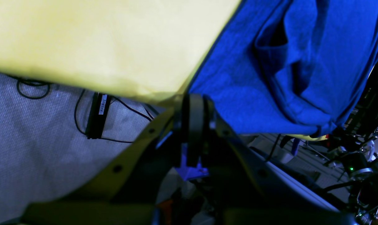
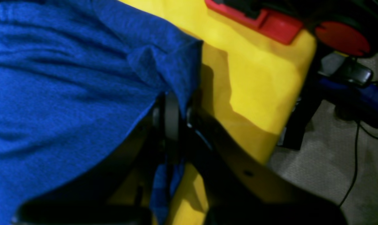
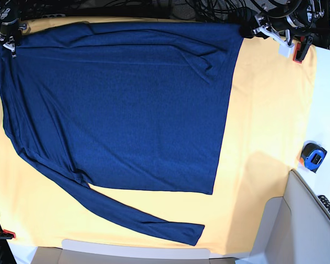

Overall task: Fold the T-shirt properly
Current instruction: 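Drag the shirt toward the robot with both grippers, then pull the shirt back across the table with both grippers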

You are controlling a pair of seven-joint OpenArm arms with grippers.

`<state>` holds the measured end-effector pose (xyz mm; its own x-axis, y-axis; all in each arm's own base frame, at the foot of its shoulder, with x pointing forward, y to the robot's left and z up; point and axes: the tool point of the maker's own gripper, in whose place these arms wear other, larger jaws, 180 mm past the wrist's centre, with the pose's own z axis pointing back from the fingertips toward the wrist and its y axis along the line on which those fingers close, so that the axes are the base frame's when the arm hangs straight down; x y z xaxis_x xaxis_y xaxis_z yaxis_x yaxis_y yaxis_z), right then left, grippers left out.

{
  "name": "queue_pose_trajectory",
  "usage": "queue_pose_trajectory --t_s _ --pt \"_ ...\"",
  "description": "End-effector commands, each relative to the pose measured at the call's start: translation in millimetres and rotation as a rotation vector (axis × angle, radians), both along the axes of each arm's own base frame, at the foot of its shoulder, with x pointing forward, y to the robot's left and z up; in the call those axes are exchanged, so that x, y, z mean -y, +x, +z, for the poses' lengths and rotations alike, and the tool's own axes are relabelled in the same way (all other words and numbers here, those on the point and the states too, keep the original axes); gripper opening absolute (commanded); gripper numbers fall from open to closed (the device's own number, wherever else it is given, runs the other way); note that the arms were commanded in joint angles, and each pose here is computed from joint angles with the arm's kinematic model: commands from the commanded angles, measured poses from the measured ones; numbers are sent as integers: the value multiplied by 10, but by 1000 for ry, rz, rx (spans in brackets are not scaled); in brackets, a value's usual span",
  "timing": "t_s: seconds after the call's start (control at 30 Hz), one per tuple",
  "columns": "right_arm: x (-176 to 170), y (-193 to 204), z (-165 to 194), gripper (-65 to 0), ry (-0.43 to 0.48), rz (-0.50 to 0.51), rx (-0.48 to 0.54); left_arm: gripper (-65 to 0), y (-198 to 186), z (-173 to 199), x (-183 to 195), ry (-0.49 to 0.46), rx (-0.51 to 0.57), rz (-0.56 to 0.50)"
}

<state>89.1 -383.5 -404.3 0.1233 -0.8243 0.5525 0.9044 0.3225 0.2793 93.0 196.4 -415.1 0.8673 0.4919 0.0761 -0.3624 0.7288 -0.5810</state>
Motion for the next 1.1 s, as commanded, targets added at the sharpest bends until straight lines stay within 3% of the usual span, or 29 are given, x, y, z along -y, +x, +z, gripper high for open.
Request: queue_pose_trajectory --t_s 0.0,0.43,0.57,0.9,1.07 --pt "-121 -471 -255 -650 107 -96 -161 -649 0 38 -42 14 5 -12" --pt "-52 -451 -108 -650 72 -91 -139 -649 42 65 -9 11 45 -54" --pt "-59 -266 -57 -650 69 -83 -92 -649 114 101 17 10 89 -90" --pt "-107 429 79 -650 89 -65 71 -649 736 312 57 10 248 -112" --pt "-284 974 197 -650 196 -18 175 -649 1014 437 48 16 317 -110"
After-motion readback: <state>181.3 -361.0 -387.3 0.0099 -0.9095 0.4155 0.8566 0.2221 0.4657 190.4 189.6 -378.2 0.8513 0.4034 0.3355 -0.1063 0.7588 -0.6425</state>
